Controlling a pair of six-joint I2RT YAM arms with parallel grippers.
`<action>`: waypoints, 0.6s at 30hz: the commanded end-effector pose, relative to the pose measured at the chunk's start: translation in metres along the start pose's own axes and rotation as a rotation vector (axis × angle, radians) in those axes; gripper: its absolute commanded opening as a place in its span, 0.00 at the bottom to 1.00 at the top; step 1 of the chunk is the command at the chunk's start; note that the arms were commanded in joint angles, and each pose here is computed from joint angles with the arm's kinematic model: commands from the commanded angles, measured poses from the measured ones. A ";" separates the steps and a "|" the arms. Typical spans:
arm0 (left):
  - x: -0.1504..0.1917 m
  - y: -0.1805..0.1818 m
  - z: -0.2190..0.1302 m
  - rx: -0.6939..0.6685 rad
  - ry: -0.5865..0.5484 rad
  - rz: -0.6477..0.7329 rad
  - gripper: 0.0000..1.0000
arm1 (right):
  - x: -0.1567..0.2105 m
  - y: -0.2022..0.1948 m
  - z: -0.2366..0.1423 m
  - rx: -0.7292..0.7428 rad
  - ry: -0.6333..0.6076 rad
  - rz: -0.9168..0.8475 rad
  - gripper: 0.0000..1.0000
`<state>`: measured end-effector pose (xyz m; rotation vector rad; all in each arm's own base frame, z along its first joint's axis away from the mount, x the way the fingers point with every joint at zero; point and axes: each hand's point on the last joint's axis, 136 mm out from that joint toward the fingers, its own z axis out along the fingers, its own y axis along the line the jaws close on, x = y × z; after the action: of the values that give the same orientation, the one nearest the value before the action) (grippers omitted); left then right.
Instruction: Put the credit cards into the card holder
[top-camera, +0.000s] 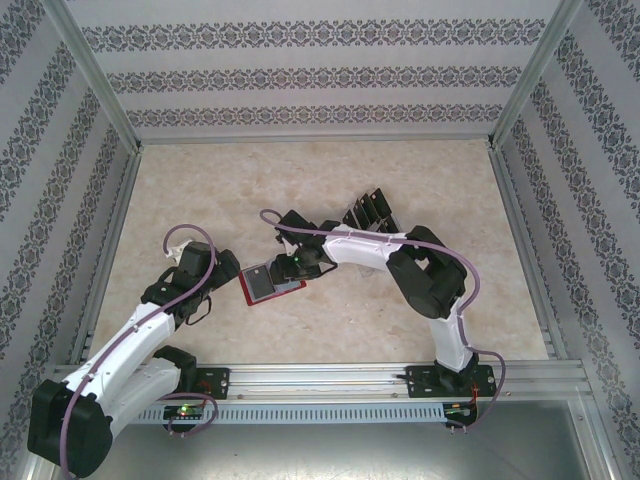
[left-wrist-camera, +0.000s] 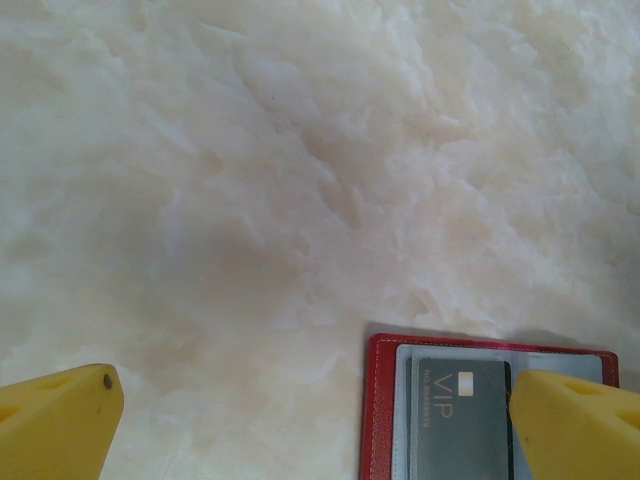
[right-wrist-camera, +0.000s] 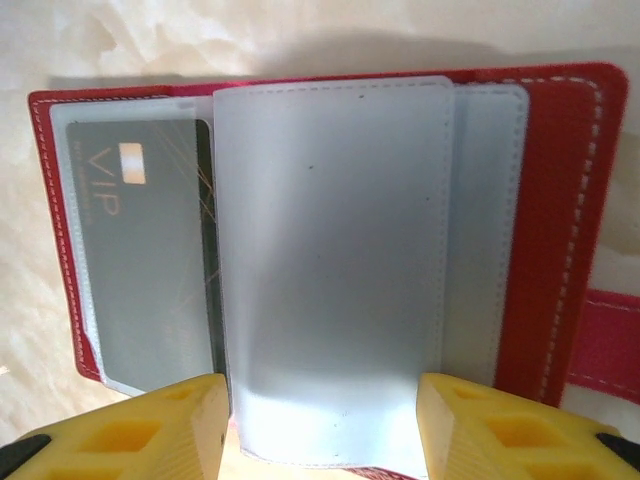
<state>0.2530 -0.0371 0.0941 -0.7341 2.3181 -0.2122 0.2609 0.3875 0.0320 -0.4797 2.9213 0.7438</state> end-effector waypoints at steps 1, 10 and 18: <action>0.003 -0.001 0.003 0.010 0.007 0.010 1.00 | 0.002 0.020 0.008 -0.060 0.027 -0.005 0.53; -0.004 -0.007 -0.001 0.030 -0.008 0.003 1.00 | -0.001 0.054 0.007 -0.123 0.040 -0.027 0.53; -0.016 -0.017 -0.011 0.067 -0.039 -0.019 1.00 | 0.000 0.073 0.015 -0.130 0.064 -0.050 0.53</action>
<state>0.2532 -0.0402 0.0948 -0.7287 2.3224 -0.2348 0.2462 0.4487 0.0559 -0.5908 2.8749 0.9280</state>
